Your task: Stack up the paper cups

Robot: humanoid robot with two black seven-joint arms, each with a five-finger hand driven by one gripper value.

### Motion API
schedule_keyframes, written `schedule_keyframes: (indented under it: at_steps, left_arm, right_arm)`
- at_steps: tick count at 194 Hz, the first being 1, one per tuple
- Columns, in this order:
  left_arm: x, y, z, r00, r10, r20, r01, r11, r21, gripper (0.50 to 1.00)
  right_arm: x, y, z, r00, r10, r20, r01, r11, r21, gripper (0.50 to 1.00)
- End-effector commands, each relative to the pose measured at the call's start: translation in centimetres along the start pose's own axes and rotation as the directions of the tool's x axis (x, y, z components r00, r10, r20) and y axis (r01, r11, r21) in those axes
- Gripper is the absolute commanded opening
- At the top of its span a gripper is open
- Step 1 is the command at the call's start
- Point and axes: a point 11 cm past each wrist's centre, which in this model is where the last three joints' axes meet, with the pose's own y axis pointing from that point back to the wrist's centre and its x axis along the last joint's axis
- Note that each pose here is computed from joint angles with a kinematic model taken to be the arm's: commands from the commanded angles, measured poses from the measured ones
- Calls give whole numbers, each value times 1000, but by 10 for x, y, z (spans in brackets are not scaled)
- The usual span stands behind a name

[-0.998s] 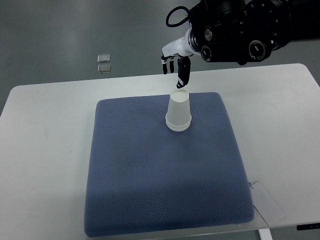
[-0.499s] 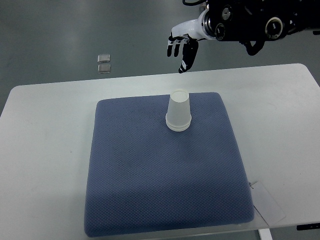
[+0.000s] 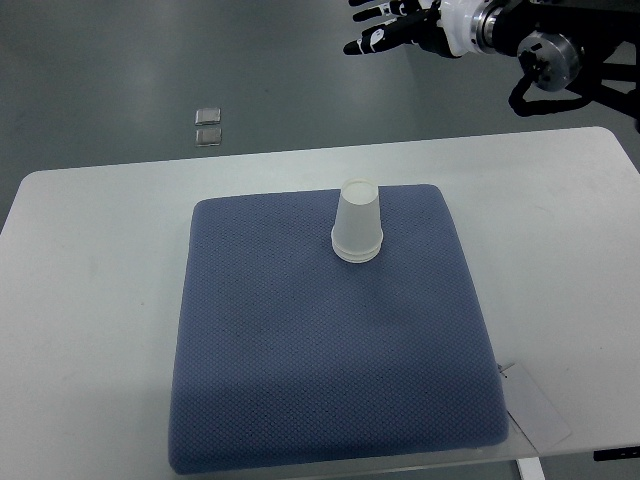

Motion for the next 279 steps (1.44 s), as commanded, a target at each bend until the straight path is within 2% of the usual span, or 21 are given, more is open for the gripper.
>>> schedule_keyframes:
  at_steps: [1, 14, 30, 76, 136, 181, 230, 279]
  left_arm:
    - [0, 0, 0, 1000, 0, 0, 0, 1000, 0, 1000]
    - [0, 0, 0, 1000, 0, 0, 0, 1000, 0, 1000]
    - [0, 0, 0, 1000, 0, 0, 0, 1000, 0, 1000]
    - [0, 0, 0, 1000, 0, 0, 0, 1000, 0, 1000]
    - [0, 0, 0, 1000, 0, 0, 0, 1000, 0, 1000]
    - [0, 0, 0, 1000, 0, 0, 0, 1000, 0, 1000]
    - [0, 0, 0, 1000, 0, 0, 0, 1000, 0, 1000]
    - [0, 0, 0, 1000, 0, 0, 0, 1000, 0, 1000]
  right_arm:
    - [18, -3, 21, 976, 43, 215, -52, 998, 37, 860]
    - [27, -4, 38, 938, 65, 340, -85, 995, 45, 897]
    - [35, -3, 64, 891, 84, 446, -112, 993, 35, 913]
    - [45, 0, 117, 752, 127, 647, -202, 979, 43, 913]
    - [35, -5, 129, 714, 106, 692, -203, 977, 60, 913]
    - [40, 2, 155, 694, 64, 717, -209, 971, 115, 913]
    - [27, -2, 186, 662, 59, 747, -193, 977, 93, 913]
    - [24, -2, 194, 657, 68, 751, -192, 978, 80, 913]
